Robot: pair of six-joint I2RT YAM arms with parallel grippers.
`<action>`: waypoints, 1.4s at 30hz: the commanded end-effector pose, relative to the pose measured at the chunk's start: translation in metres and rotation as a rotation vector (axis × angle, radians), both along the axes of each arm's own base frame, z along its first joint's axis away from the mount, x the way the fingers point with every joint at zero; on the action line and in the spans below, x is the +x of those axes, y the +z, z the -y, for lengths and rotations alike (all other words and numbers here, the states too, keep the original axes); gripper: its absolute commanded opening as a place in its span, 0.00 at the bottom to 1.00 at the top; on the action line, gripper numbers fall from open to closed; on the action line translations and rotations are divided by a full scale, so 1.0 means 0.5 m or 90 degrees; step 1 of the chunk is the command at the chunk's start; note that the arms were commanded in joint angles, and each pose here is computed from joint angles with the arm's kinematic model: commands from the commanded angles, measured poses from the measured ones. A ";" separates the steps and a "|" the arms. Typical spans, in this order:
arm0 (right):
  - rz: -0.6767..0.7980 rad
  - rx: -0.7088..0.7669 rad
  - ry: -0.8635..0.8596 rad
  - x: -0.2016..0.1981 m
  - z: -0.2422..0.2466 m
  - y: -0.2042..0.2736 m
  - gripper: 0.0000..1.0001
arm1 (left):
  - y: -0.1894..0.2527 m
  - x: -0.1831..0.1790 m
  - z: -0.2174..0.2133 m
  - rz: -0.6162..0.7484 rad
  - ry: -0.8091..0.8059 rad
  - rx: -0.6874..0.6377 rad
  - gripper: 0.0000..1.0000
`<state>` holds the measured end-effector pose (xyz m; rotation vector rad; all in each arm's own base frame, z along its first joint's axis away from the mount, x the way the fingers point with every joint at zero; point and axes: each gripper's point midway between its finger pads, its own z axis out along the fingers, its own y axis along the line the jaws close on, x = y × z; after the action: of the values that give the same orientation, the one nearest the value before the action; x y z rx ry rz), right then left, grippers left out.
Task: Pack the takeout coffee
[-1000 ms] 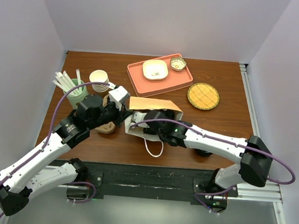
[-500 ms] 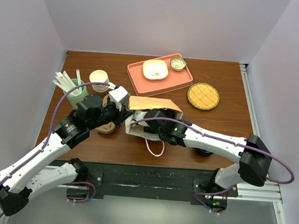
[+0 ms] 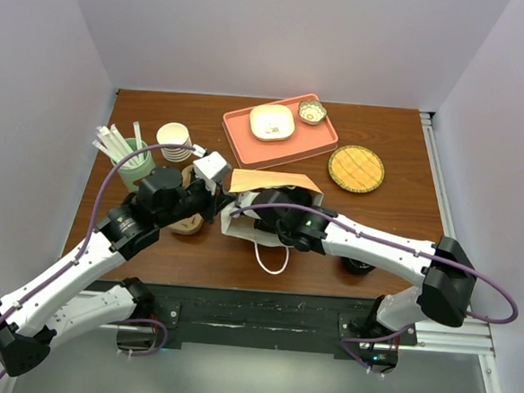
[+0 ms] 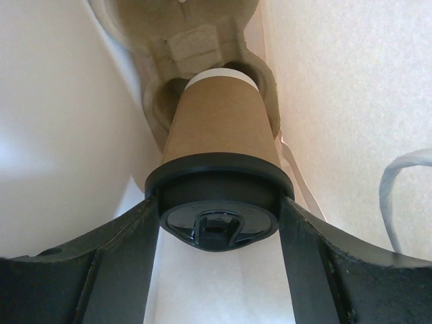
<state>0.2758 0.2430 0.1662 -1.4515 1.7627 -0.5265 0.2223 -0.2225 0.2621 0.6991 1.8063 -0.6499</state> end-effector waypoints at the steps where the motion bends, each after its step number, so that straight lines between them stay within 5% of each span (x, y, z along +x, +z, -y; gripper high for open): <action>1: 0.023 0.023 -0.044 0.013 0.013 0.046 0.35 | 0.049 0.006 0.014 0.046 -0.011 -0.024 0.00; 21: -0.018 0.052 -0.027 0.002 -0.010 0.016 0.35 | 0.057 0.045 -0.022 0.075 0.066 0.020 0.00; 31: -0.013 0.091 -0.009 0.032 -0.070 -0.001 0.34 | 0.067 -0.029 0.014 0.010 -0.037 -0.045 0.00; 42: -0.016 0.085 -0.009 0.038 -0.074 -0.017 0.33 | 0.081 -0.025 0.025 0.029 -0.046 -0.064 0.00</action>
<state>0.2811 0.2661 0.1497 -1.4397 1.8129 -0.4289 0.2270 -0.2079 0.2600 0.6694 1.8501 -0.5615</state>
